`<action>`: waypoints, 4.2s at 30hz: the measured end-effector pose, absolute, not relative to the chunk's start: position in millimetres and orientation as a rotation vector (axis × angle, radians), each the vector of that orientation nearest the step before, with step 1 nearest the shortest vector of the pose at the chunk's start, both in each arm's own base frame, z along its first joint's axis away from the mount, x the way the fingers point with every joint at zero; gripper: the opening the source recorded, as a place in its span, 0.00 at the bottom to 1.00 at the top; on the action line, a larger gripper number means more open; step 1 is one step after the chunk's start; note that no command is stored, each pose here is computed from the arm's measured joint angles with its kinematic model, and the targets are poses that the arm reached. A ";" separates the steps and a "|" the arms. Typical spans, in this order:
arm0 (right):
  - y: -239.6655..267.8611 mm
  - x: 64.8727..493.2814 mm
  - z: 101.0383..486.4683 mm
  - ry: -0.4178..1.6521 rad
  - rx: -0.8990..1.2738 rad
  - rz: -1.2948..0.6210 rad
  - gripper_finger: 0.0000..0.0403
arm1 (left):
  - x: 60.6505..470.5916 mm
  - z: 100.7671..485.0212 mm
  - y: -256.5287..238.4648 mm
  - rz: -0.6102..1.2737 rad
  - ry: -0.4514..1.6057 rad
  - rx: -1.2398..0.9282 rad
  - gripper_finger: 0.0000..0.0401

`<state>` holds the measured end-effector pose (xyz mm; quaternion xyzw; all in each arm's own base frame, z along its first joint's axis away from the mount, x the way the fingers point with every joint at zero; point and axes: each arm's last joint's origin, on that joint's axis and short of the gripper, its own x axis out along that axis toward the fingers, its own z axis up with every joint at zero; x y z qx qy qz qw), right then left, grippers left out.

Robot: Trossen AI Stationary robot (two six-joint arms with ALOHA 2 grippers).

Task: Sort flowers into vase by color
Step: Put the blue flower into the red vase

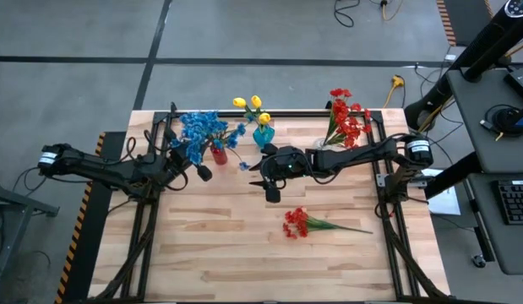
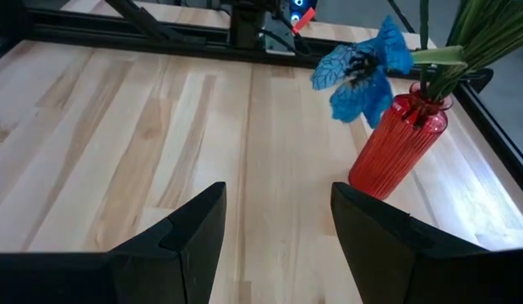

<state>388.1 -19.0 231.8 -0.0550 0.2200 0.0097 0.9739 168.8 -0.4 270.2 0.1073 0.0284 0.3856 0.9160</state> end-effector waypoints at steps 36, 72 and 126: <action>-19.0 388.0 231.7 0.445 -0.111 0.020 0.52 | 168.7 261.7 -0.3 0.790 0.109 0.178 0.09; 27.0 398.3 228.1 0.322 -0.073 -0.280 0.52 | 169.1 282.7 -0.9 0.781 0.165 0.197 0.09; -13.2 502.9 151.7 0.248 0.022 -0.536 0.76 | 168.6 281.5 -0.8 0.778 0.180 0.212 0.09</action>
